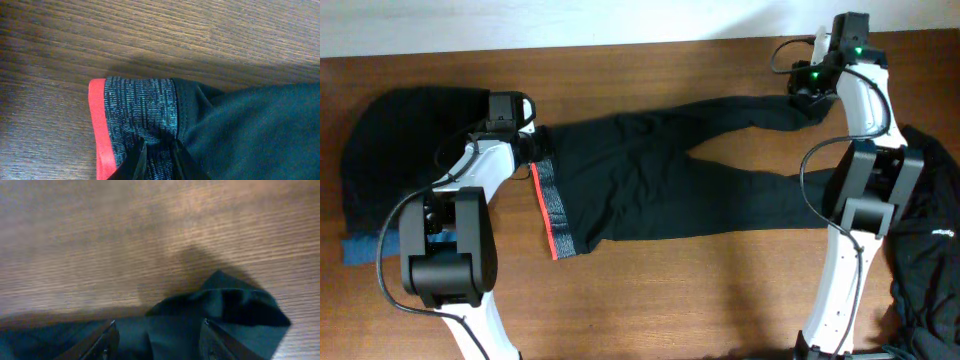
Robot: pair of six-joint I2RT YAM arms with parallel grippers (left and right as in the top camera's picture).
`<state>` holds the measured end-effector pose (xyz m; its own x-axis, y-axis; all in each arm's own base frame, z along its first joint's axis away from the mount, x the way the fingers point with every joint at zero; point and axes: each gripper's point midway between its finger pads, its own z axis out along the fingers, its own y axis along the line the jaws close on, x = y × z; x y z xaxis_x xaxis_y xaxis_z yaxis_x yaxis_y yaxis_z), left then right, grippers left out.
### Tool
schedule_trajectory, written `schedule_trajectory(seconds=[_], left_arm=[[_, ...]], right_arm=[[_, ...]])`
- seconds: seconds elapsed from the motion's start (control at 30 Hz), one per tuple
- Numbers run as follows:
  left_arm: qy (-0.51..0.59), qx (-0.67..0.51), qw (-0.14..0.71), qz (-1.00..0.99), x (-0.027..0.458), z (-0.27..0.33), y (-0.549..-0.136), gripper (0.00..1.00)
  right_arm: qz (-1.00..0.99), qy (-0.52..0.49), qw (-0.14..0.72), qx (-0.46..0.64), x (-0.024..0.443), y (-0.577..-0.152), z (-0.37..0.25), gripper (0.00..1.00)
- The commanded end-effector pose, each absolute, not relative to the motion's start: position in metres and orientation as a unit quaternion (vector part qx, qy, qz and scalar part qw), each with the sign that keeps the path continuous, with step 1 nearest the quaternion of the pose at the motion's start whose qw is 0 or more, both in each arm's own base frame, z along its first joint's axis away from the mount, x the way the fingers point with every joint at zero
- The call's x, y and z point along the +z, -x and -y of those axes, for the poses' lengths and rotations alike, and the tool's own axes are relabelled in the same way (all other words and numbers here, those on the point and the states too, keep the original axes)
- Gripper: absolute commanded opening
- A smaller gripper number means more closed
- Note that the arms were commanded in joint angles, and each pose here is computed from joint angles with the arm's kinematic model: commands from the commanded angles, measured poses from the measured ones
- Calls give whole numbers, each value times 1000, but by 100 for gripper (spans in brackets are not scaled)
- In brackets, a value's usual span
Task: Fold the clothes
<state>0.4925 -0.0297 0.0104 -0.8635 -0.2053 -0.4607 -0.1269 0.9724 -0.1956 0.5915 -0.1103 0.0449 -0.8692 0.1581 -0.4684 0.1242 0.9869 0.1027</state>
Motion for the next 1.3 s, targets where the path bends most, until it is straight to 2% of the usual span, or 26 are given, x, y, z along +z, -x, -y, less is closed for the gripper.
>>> schedule_trajectory(seconds=[0.0, 0.17, 0.23, 0.33, 0.4, 0.6, 0.67, 0.77, 0.83, 0.93, 1.03, 1.27], left_arm=[[90, -74, 189, -975, -29, 30, -469, 18], [90, -74, 189, -975, -29, 30, -469, 18], [90, -74, 189, -975, -29, 30, -469, 17], [90, -74, 189, -975, -29, 30, -469, 17], [90, -74, 189, -975, -29, 30, -469, 18], [90, -75, 189, -975, -29, 30, -469, 17], [90, -75, 189, -975, -29, 30, -469, 18], [90, -75, 189, -975, -29, 30, -469, 18], [90, -75, 189, -975, -29, 30, -469, 17], [90, -75, 189, -975, -29, 30, -469, 18], [90, -75, 189, -975, -29, 30, -469, 17], [89, -78, 188, -975, -29, 31, -469, 18]], right_arm=[[-975, -71, 209, 30, 7, -582, 111, 57], [-974, -75, 213, 30, 2, -585, 111, 56], [-973, -75, 216, 30, 2, -586, 112, 44], [-973, -75, 216, 30, 3, -586, 112, 12], [-971, -93, 218, 33, 3, -588, 112, 4], [-957, -122, 259, 46, 34, -607, 113, 4], [-949, -114, 288, 62, 62, -618, 109, 4], [-924, -108, 360, 76, 136, -637, 110, 4], [-908, -122, 393, 75, 174, -639, 120, 4], [-895, -156, 412, 72, 208, -631, 145, 4], [-903, -196, 377, 67, 195, -610, 172, 4], [-931, -279, 228, 56, 112, -545, 212, 4]])
